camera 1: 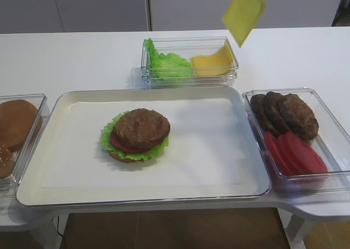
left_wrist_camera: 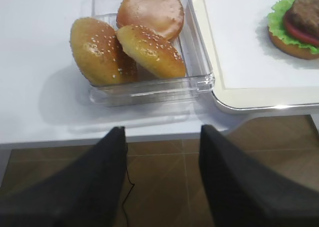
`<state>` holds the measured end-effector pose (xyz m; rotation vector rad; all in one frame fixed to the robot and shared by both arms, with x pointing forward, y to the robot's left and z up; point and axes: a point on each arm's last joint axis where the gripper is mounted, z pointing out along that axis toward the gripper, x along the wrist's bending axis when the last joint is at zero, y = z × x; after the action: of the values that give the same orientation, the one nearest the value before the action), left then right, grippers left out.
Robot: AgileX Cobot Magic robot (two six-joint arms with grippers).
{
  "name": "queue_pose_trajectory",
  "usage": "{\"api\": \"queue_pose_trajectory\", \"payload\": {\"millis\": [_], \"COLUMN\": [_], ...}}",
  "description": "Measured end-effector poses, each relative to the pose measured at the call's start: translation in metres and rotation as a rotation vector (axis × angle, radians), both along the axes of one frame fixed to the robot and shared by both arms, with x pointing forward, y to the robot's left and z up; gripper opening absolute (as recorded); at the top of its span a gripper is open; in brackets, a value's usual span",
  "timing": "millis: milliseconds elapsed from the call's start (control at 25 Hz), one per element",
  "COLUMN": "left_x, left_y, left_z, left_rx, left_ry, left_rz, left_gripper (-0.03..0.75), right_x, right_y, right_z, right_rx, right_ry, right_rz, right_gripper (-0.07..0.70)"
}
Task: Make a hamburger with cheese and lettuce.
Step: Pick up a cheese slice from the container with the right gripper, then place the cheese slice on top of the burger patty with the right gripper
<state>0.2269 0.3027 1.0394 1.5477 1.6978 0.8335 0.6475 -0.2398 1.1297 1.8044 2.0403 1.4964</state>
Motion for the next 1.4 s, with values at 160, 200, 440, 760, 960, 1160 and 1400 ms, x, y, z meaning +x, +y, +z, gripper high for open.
{"api": "queue_pose_trajectory", "payload": {"millis": [160,200,440,760,960,1160,1400], "left_x": [0.000,0.000,0.000,0.000,0.000,0.000,0.000], "left_y": [0.000,0.000,0.000,0.000,0.000,0.000,0.000], "left_z": [0.000,0.000,0.000,0.000,0.000,0.000,0.000], "left_rx": [0.000,0.000,0.000,0.000,0.000,0.000,0.000], "left_ry": [0.000,0.000,0.000,0.000,0.000,0.000,0.000], "left_rz": [0.000,0.000,0.000,0.000,0.000,0.000,0.000], "left_gripper": [0.358,0.358,0.358,0.358,0.358,0.358,0.358], "right_x": [-0.017,-0.022,-0.050,-0.086,-0.104,-0.123,-0.139], "right_y": [0.005,0.010,0.057,0.110,0.139,0.168,0.197], "right_z": [0.017,0.022,0.029,-0.003,-0.010,-0.010,-0.019], "right_rx": [-0.025,-0.034,-0.095,-0.125,-0.135,-0.137,-0.146], "right_ry": [-0.002,-0.009,0.000,0.105,0.121,0.100,0.104], "right_rz": [0.031,0.040,0.152,0.320,0.415,0.496,0.574], "right_gripper": [0.004,0.004,0.004,0.004,0.004,0.004,0.004]}}
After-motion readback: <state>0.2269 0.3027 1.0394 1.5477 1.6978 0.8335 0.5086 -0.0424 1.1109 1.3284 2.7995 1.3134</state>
